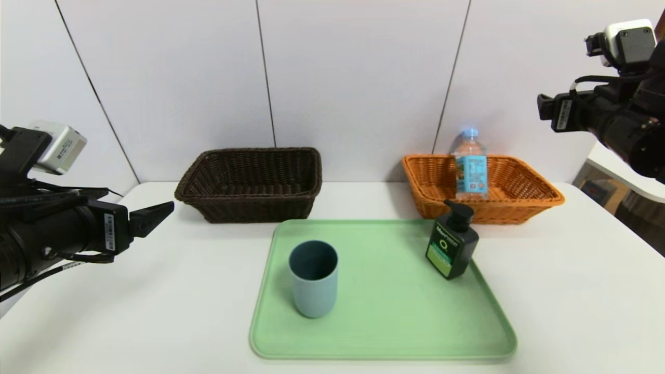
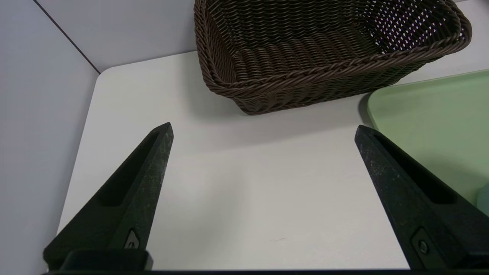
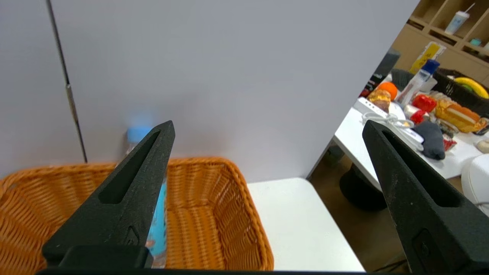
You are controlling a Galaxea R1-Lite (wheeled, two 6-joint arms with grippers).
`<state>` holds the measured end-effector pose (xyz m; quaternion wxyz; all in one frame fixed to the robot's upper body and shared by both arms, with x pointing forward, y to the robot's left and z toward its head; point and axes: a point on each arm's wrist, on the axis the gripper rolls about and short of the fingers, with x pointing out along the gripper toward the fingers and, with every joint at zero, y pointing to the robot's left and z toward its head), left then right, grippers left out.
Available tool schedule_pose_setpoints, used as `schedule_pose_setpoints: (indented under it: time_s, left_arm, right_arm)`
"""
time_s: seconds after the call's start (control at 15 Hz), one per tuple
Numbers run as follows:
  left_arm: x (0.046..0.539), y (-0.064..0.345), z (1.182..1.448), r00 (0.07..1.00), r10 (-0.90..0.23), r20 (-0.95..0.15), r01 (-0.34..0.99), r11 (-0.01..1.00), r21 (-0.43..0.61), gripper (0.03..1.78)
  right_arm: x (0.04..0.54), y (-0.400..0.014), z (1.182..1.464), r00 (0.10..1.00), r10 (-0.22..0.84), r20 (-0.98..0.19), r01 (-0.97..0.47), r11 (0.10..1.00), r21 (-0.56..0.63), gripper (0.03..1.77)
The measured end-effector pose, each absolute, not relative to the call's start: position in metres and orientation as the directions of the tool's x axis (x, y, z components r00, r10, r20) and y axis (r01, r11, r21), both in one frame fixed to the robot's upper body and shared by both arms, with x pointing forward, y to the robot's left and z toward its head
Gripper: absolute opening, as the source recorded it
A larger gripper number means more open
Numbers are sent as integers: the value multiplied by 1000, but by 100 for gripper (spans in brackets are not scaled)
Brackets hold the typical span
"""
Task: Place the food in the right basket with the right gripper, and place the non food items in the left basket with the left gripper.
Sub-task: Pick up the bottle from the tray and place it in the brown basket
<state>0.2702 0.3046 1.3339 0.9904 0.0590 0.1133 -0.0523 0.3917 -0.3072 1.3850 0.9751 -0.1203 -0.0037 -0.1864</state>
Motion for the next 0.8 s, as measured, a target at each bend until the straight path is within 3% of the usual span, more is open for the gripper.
schedule_pose_setpoints:
  time_s: [0.4, 0.8]
  left_arm:
    - [259, 306, 1337, 970, -132, -202, 155, 983, 101, 169]
    - [242, 306, 1325, 964, -149, -220, 175, 979, 101, 169]
  right_arm:
    - [354, -305, 1356, 913, -406, -39, 382, 886, -264, 169]
    - [309, -280, 1338, 960, -270, -75, 248, 943, -222, 169]
